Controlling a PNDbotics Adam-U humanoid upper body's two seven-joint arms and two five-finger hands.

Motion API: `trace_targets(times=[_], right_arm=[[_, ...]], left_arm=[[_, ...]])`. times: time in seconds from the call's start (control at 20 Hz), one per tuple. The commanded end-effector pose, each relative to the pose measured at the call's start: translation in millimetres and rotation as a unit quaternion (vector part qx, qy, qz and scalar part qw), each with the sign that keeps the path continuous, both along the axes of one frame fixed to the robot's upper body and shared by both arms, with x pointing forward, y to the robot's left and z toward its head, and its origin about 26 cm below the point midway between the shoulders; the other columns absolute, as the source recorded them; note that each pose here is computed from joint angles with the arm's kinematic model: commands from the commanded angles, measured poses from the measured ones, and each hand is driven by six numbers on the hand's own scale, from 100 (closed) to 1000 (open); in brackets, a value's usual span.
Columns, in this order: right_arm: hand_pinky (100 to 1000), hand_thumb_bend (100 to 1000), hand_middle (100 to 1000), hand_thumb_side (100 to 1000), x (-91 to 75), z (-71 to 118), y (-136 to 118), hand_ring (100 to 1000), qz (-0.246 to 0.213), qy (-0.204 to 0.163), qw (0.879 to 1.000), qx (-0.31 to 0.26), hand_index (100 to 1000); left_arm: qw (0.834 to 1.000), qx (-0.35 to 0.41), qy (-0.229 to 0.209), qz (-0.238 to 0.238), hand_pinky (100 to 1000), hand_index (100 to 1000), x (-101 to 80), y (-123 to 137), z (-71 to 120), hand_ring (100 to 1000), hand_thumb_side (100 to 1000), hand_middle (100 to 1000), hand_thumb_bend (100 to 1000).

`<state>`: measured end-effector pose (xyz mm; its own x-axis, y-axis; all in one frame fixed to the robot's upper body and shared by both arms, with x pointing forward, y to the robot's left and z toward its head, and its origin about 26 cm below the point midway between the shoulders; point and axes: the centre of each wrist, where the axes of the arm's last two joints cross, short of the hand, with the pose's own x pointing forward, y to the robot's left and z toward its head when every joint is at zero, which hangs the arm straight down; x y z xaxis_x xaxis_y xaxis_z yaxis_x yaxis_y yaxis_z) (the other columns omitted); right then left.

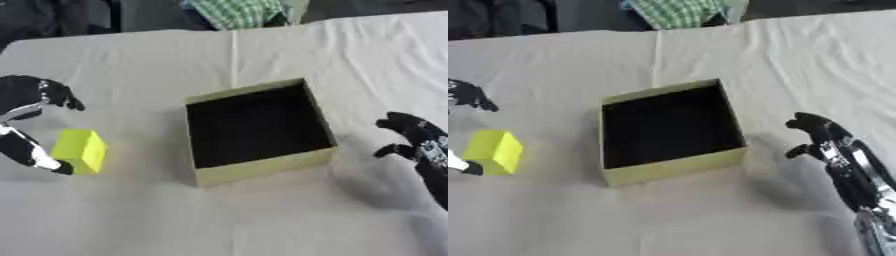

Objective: Pick up objects on the table and place them in the box.

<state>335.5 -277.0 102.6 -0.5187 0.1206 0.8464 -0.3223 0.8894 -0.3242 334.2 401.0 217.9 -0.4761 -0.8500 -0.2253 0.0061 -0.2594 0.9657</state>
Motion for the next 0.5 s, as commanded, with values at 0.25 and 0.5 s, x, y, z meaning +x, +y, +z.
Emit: trace_targets(times=[0.25, 0.5], right_arm=[[573, 100, 757, 779, 0.5, 6.4, -1.4, 925, 0.001, -0.009, 1.000, -0.006, 873], [573, 100, 757, 780, 0.4, 6.2, -1.4, 925, 0.001, -0.008, 1.000, -0.006, 873]], left_arm=[[1.000, 0.019, -0.005, 0.000, 745, 789, 3.0, 2.4, 7.5, 654, 556, 633, 812], [1.000, 0.023, 0.000, 0.003, 739, 777, 5.5, 3.5, 3.5, 637, 556, 616, 811]])
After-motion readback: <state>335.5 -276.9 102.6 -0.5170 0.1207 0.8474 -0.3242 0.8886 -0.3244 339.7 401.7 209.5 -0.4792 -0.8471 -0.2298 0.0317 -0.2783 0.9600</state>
